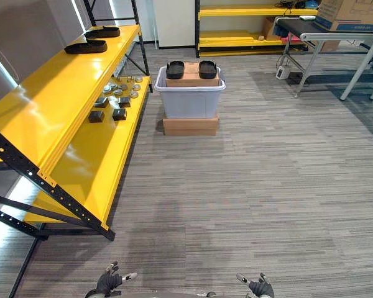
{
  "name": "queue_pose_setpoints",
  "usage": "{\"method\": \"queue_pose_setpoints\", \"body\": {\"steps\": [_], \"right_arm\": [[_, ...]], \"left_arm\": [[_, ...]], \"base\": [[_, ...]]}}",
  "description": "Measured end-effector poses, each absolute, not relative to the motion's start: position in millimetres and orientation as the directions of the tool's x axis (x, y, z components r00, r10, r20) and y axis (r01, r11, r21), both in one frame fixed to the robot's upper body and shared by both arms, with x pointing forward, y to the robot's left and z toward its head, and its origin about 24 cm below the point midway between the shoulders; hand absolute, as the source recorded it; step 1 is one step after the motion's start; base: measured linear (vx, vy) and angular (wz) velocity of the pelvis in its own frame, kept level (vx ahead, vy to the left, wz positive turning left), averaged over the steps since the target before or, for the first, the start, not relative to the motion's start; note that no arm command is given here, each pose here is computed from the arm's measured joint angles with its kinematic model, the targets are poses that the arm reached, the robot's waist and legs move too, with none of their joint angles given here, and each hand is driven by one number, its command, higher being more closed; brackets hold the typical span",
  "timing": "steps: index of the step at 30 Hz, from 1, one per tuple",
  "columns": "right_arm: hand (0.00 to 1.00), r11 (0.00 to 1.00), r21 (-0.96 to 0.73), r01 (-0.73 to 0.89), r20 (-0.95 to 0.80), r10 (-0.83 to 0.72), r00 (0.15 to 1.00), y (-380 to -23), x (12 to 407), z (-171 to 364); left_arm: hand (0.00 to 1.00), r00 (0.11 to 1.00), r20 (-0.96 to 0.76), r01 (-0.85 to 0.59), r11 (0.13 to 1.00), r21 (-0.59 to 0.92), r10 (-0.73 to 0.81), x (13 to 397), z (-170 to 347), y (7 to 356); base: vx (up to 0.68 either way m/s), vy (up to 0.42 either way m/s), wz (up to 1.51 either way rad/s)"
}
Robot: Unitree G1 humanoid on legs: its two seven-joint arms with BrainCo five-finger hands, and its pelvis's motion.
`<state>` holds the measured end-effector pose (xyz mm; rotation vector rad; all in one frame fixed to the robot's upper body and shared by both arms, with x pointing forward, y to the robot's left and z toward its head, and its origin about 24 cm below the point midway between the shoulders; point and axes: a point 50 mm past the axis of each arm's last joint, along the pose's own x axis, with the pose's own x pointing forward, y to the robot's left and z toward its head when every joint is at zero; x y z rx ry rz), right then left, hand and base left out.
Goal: Walk over and take plastic housings, then place them on the shelf
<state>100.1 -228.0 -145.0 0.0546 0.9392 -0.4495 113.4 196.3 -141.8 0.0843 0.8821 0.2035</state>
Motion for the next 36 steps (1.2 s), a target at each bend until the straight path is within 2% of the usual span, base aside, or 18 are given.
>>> {"method": "queue_pose_setpoints", "body": {"steps": [4,12,23,28,34,36], "right_arm": [[0.0,0.919,-0.159,0.362,-0.758,-0.348,0.552,-229,114,-139],[0.0,0.928,-0.172,0.33,-0.755,-0.34,0.56,-227,119,-138],[0.0,0.878,-0.128,0.461,-0.752,-0.389,0.533,-238,117,-137],[0.0,0.869,-0.083,0.487,-0.669,-0.411,0.619,-242,152,-118],[0.0,0.877,-0.087,0.472,-0.654,-0.408,0.637,-242,159,-115],[0.0,0.896,-0.102,0.432,-0.623,-0.396,0.675,-243,167,-107]], "left_arm": [[0.0,0.627,-0.751,-0.125,0.978,0.167,0.208,117,-141,196],[0.0,0.625,-0.751,-0.126,0.977,0.173,0.213,116,-141,197],[0.0,0.641,-0.717,-0.256,0.957,0.138,0.274,118,-133,210],[0.0,0.698,-0.639,-0.332,0.937,0.112,0.324,133,-117,218],[0.0,0.757,-0.579,-0.304,0.948,0.097,0.302,157,-105,214],[0.0,0.771,-0.558,-0.305,0.947,0.099,0.307,166,-101,215]], "base": [[0.05,-0.004,-0.01],[0.0,-0.008,-0.01],[-0.02,-0.007,-0.08],[0.18,0.043,-0.49],[0.31,0.062,0.04],[0.49,-0.037,0.33]]}}
